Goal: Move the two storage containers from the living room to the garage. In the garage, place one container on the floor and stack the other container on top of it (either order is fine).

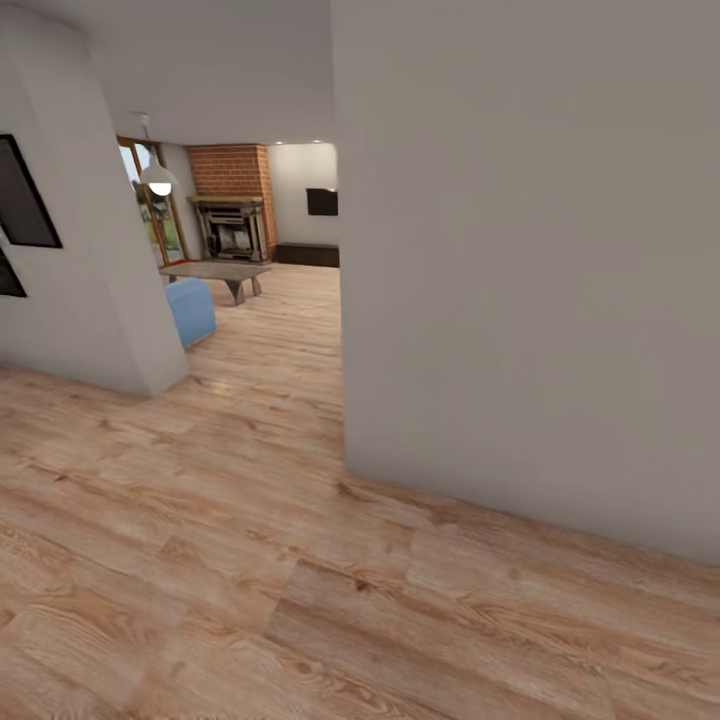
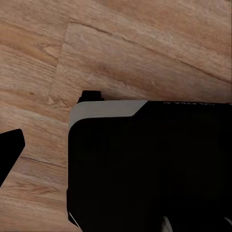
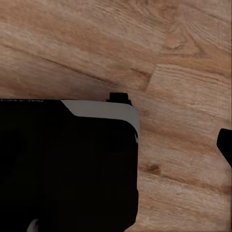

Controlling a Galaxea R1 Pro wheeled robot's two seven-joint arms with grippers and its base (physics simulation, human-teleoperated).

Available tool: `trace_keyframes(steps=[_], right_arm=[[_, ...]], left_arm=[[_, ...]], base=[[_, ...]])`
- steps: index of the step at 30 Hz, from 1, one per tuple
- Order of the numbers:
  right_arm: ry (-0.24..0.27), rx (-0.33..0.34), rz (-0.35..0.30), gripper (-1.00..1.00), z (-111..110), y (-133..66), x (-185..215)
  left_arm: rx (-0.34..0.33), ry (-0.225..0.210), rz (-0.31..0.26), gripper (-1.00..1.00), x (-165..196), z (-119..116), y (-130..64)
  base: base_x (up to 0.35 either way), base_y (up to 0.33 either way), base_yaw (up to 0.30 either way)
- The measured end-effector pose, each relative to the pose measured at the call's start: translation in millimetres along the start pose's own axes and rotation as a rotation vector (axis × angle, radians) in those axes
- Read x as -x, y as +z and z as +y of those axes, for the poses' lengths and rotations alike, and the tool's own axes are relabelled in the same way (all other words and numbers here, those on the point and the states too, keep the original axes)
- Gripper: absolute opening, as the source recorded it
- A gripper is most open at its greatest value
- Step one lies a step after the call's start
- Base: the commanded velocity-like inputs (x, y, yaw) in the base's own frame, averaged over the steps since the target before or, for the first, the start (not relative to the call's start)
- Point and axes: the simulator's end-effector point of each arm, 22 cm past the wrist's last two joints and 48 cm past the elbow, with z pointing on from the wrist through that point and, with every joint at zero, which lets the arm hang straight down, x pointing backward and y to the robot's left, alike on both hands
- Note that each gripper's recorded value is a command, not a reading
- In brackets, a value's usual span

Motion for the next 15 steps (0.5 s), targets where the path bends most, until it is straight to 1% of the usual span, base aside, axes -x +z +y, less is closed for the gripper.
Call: trace_keyframes(steps=[15], right_arm=[[0.000,0.000,0.005,1.00,0.0,0.6,-2.0]], left_arm=[[0.001,-0.001,0.005,1.00,-2.0,0.7,0.7]], base=[[0.003,0.000,0.253]])
